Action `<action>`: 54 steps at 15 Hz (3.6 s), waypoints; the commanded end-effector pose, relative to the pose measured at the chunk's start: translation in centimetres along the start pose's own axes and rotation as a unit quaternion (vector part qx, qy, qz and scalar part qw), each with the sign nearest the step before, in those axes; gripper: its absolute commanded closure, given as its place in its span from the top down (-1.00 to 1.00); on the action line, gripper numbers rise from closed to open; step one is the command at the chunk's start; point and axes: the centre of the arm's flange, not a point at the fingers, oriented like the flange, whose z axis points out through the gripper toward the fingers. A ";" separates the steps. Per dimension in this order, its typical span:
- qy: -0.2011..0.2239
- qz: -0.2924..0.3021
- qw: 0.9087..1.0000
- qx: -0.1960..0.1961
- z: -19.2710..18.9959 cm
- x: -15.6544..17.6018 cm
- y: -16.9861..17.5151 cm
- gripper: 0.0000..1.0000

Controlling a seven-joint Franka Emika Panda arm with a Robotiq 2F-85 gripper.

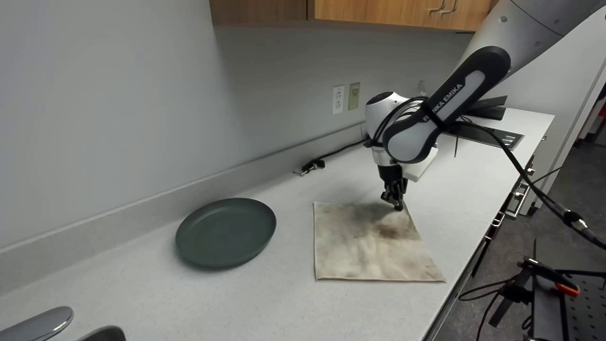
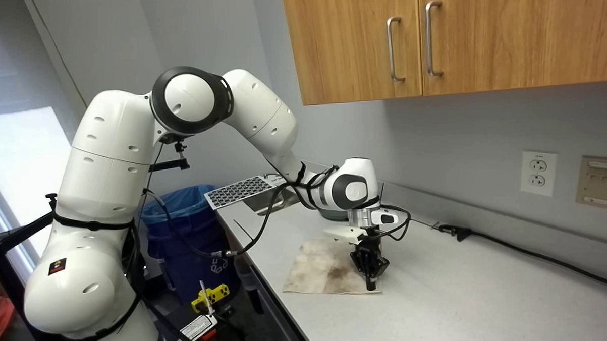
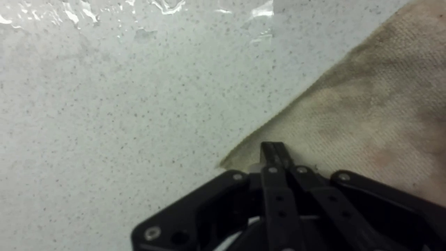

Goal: Spread the kitchen towel

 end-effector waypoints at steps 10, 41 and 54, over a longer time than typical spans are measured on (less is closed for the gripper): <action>0.012 0.017 1.000 0.007 -1.0 -0.8 0.9 -1.00; 0.172 -0.148 0.954 0.194 -15.2 -17.0 -5.6 -1.00; 0.318 -0.130 0.924 0.168 -17.3 -17.8 -8.7 0.27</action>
